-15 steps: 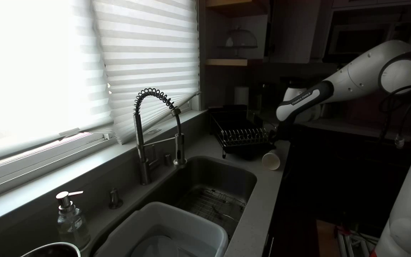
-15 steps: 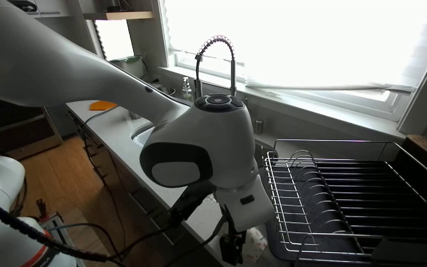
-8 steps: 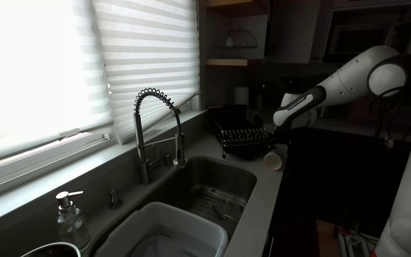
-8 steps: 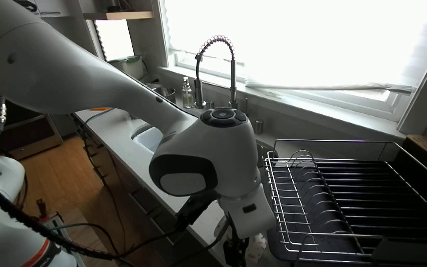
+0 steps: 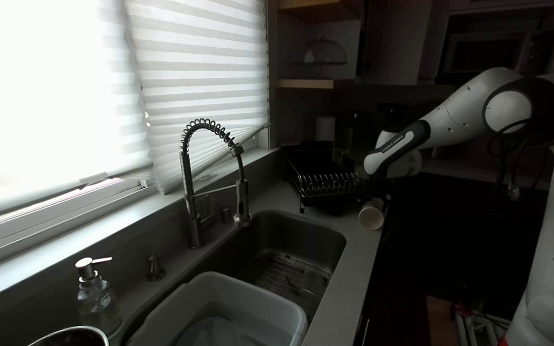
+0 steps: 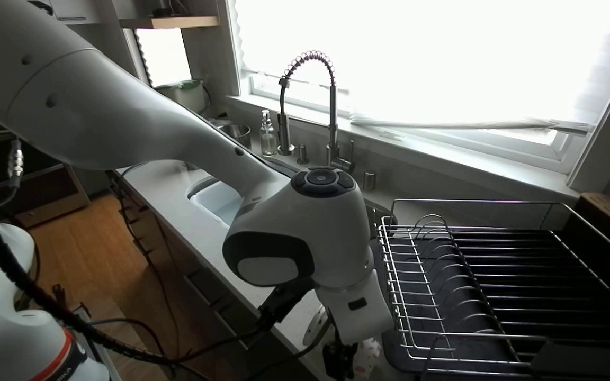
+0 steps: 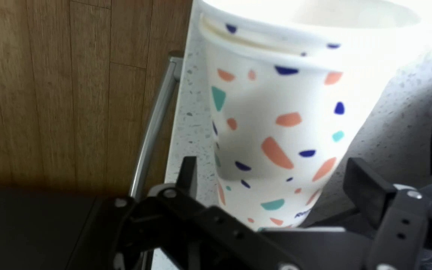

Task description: Stack the cups then flip them over and hang them on the plate rack

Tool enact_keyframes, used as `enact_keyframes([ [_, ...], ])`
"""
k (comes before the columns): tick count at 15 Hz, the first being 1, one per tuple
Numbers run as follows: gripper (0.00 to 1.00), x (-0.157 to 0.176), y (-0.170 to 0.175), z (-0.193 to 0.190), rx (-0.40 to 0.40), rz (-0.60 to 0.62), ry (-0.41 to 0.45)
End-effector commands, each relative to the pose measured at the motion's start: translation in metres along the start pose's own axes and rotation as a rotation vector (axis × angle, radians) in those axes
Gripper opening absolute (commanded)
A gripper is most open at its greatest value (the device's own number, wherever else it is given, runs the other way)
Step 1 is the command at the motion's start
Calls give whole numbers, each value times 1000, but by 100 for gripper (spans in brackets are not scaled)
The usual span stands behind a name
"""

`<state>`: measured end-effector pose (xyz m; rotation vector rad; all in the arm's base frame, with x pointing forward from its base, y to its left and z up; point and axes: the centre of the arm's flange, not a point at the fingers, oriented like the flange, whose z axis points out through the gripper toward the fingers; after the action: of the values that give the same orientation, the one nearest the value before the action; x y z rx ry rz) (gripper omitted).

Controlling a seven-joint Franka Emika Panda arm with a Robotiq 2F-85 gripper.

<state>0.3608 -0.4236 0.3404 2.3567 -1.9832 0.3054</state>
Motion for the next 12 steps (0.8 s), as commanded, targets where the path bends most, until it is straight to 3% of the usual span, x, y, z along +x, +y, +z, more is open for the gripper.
enact_keyframes([
  [1, 97, 0, -2, 12, 19, 29, -4],
  [2, 73, 0, -3, 13, 22, 30, -6],
  [4, 72, -1, -3, 11, 26, 36, -8],
  [8, 44, -2, -2, -10, 15, 49, -4],
  [12, 40, -9, 2, -30, 8, 81, -46],
])
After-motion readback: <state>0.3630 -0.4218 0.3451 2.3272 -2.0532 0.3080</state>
